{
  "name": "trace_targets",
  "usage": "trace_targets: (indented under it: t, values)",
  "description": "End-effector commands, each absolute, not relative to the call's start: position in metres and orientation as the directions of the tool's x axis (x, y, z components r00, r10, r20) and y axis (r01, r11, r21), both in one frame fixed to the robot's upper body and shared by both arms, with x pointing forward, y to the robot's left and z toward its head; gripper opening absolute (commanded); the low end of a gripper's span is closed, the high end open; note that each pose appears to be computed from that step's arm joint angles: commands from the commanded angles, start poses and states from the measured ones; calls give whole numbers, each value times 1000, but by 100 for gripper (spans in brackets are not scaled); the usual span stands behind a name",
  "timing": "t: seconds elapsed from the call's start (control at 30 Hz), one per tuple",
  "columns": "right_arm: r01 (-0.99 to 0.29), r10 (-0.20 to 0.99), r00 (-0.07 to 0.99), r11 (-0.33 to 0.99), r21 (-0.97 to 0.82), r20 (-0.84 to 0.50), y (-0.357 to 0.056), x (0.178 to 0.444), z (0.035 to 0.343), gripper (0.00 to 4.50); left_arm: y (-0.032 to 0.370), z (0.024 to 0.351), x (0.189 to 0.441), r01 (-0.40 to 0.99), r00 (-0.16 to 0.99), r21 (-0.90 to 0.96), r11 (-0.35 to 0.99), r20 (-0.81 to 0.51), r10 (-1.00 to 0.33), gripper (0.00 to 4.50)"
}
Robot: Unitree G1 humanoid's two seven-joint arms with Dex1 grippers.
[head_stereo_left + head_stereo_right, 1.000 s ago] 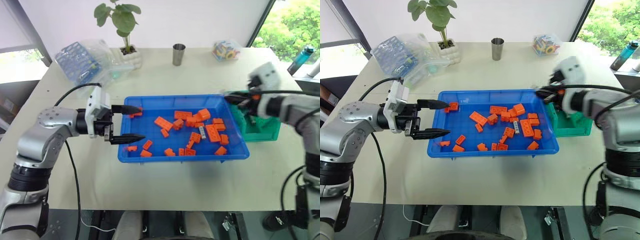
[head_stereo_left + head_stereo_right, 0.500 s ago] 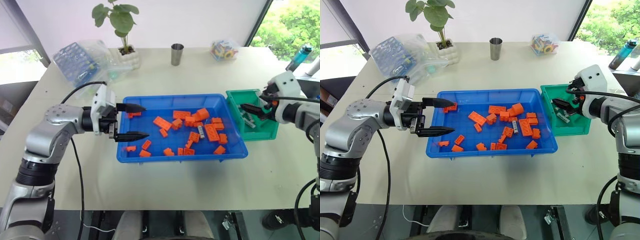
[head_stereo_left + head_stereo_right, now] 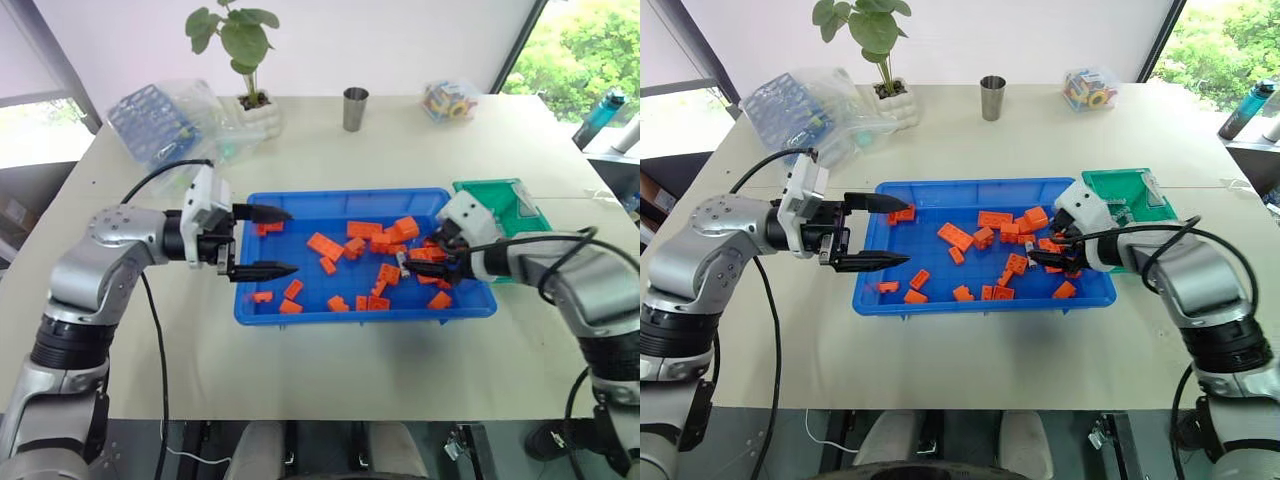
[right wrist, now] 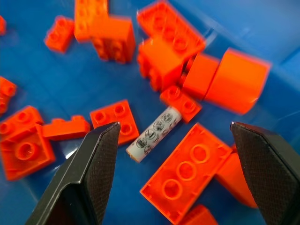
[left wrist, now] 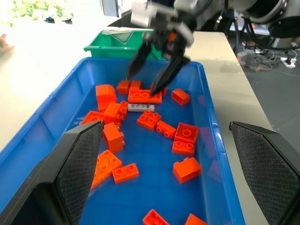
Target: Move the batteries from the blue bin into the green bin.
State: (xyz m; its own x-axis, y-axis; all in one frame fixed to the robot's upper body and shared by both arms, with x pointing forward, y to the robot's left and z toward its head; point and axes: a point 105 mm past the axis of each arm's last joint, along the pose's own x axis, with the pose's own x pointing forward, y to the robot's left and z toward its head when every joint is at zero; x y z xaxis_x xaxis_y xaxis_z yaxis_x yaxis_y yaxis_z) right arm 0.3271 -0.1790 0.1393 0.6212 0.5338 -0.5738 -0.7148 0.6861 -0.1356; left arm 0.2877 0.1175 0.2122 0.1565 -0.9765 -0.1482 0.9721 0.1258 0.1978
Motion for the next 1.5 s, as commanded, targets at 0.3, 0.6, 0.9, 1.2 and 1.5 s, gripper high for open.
trace_targets:
  t: [0.3,0.6,0.9,1.2,1.5]
  values:
    - [-691,536,642,714,-112,-548,-164,337,134,385,121,220,281,961,177,238,139,-144,-974,450]
    - [-675,526,647,732,-94,-551,-173,336,135,385,121,219,282,960,182,241,143,-146,-972,450]
    - [-775,587,604,591,-225,-539,-189,328,165,385,119,219,285,961,172,245,131,-152,-973,450]
    - [-847,617,531,418,-329,-581,-173,314,148,385,117,218,284,959,168,252,127,-147,-975,450]
    - [-860,601,507,406,-310,-618,-169,316,131,385,120,218,283,958,174,255,131,-156,-972,450]
